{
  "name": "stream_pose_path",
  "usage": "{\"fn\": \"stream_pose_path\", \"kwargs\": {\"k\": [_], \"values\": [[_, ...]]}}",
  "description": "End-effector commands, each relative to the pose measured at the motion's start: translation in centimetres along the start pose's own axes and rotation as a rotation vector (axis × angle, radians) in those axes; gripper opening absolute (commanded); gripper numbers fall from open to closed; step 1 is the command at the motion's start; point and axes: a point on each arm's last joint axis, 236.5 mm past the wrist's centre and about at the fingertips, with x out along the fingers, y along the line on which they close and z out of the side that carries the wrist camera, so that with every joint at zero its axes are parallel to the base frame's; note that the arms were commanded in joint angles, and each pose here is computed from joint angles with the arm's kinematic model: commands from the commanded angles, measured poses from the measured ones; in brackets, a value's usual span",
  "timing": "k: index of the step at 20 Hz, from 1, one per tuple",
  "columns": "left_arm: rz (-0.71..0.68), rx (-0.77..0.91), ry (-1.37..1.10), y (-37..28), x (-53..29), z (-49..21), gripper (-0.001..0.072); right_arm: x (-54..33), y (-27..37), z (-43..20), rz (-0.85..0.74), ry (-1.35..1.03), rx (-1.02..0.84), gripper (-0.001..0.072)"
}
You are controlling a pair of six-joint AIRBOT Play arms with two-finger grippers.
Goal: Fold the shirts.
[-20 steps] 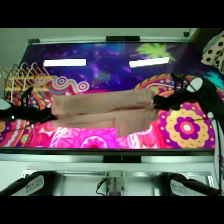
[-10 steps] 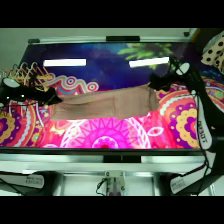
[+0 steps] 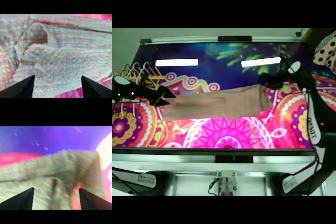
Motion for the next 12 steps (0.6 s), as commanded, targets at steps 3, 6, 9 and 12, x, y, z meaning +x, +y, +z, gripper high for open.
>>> {"fn": "stream_pose_path", "kwargs": {"k": [3,6,9,12], "values": [[-0.013,0.078,-0.027,-3.1,-3.2,-0.6,0.072,-2.3,-5.3,-5.0,-0.021,0.237,0.0,0.0702],[-0.019,0.126,-0.013,-5.1,-3.0,-1.5,0.072,-1.4,-5.7,-4.7,-0.01,0.226,0.009,0.0702],[-0.024,0.161,0.011,-6.5,-2.1,-2.3,0.072,0.9,-4.7,-5.7,0.082,0.271,0.038,0.0702],[-0.029,0.187,0.032,-7.7,-1.4,-3.0,0.072,3.1,-4.6,-6.6,0.128,0.308,0.074,0.0702]]}}
